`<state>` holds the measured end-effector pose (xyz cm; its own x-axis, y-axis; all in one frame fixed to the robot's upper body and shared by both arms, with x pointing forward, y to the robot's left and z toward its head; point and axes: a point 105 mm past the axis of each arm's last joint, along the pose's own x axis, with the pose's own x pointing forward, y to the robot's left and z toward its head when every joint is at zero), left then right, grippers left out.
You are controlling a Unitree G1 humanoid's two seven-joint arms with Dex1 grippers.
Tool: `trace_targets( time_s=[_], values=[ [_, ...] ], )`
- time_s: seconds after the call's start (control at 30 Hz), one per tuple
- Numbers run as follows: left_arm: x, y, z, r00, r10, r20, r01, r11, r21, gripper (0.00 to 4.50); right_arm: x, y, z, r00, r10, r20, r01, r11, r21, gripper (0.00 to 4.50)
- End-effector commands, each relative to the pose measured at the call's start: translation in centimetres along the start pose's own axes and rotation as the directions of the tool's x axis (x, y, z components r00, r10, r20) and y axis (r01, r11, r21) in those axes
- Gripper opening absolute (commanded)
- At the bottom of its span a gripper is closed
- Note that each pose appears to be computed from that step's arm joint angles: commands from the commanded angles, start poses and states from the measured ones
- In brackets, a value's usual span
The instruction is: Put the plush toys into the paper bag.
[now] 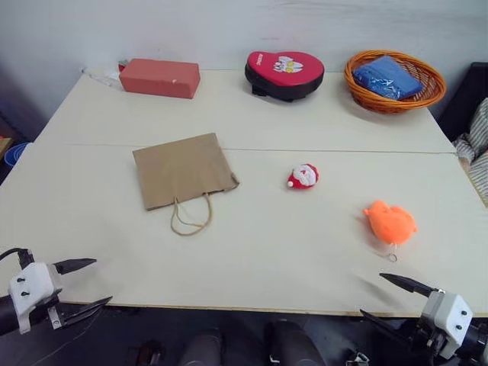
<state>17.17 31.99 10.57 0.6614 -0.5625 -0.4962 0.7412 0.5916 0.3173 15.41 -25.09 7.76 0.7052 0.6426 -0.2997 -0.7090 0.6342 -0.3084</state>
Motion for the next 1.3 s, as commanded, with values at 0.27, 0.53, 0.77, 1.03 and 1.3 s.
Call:
trace_targets(
  time_s=[0.27,0.53,0.77,1.03,1.3],
  values=[
    [2.7,2.1,7.0,0.983,-0.112,0.145,0.122,0.991,-0.058,4.50,4.1,-0.7,5.1,0.960,-0.091,0.266,0.085,0.996,0.035,4.45],
    [9.4,3.7,10.0,0.978,-0.208,0.017,0.196,0.944,0.265,4.50,7.7,1.4,10.7,0.884,0.008,0.467,0.005,1.000,-0.026,4.45],
    [14.4,4.3,11.9,0.967,-0.249,0.055,0.203,0.882,0.424,4.50,9.0,0.9,11.0,0.884,-0.034,0.466,0.045,0.999,-0.013,4.45],
    [15.7,5.0,12.1,0.951,-0.299,0.073,0.239,0.866,0.439,2.26,9.0,0.1,10.2,0.898,-0.107,0.427,0.121,0.993,-0.005,4.50],
    [16.6,4.3,17.9,0.837,-0.454,0.307,0.321,0.860,0.396,0.01,9.0,-0.2,9.9,0.907,-0.117,0.405,0.114,0.993,0.031,4.50]
  ],
)
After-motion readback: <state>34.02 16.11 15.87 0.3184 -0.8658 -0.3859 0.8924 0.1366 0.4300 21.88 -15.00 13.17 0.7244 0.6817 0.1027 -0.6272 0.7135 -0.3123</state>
